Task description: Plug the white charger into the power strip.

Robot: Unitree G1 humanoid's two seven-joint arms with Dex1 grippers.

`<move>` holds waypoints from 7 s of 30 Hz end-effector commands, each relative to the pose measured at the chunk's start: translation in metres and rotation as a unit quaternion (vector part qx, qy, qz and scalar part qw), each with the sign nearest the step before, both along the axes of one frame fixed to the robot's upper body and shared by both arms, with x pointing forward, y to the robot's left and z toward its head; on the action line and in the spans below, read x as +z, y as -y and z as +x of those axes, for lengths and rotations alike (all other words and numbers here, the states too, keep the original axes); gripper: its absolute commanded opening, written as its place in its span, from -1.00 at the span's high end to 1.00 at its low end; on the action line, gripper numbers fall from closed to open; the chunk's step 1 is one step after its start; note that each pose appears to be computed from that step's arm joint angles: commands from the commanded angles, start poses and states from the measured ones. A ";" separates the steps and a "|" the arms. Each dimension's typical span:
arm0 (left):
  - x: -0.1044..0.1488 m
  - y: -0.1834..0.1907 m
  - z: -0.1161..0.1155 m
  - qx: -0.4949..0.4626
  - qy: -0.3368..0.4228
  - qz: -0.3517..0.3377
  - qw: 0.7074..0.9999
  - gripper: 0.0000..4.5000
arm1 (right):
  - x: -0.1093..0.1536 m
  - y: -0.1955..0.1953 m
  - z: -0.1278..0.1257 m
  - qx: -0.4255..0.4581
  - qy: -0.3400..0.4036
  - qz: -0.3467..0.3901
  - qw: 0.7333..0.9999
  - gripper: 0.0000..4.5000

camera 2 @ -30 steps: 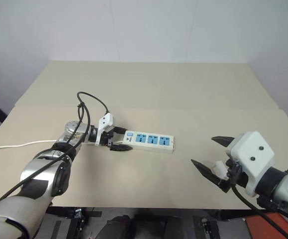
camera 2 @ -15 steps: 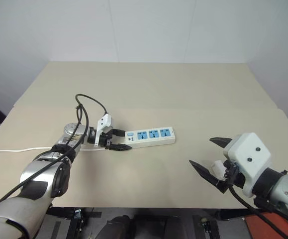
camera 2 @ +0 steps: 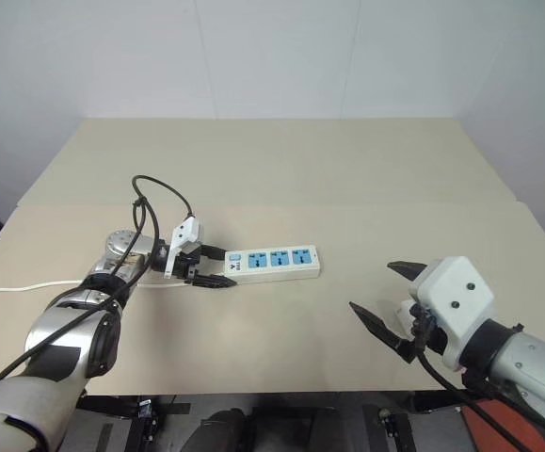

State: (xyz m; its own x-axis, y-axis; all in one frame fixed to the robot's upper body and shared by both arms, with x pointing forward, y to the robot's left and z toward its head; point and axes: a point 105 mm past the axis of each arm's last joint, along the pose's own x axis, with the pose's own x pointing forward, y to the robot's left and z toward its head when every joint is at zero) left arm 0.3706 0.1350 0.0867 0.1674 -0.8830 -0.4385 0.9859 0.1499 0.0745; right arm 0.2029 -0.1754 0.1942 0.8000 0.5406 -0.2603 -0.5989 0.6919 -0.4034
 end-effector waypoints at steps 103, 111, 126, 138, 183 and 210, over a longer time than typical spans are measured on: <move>-0.008 0.046 -0.030 -0.102 0.037 -0.132 0.985 -0.44 | -0.002 0.097 0.055 -0.234 -0.387 -0.057 0.890 -1.00; -0.009 0.049 -0.032 -0.108 0.036 -0.129 0.985 -0.44 | -0.022 0.099 0.074 -0.269 -0.412 -0.044 0.869 -1.00; -0.012 0.049 -0.033 -0.115 0.035 -0.120 0.985 -0.44 | -0.047 0.089 0.067 -0.262 -0.462 -0.036 0.846 -1.00; -0.013 0.048 -0.034 -0.113 0.035 -0.119 0.986 -0.44 | -0.059 0.089 0.067 -0.272 -0.476 -0.030 0.836 -1.00; -0.006 0.046 -0.031 -0.121 0.041 -0.106 0.986 -0.44 | 0.022 0.029 0.081 -0.064 -0.217 0.059 0.972 0.51; -0.008 0.046 -0.047 -0.136 0.039 -0.144 0.979 -0.44 | -0.020 -0.079 0.103 0.397 -0.029 0.250 0.882 0.51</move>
State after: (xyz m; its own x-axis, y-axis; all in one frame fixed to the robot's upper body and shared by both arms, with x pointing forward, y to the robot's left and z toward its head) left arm 0.3277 0.0922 0.0799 -0.0418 -0.9866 -0.1578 0.9873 -0.0650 0.1449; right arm 0.3053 -0.0979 0.1647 0.1280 0.9844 0.1208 -0.9897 0.1346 -0.0485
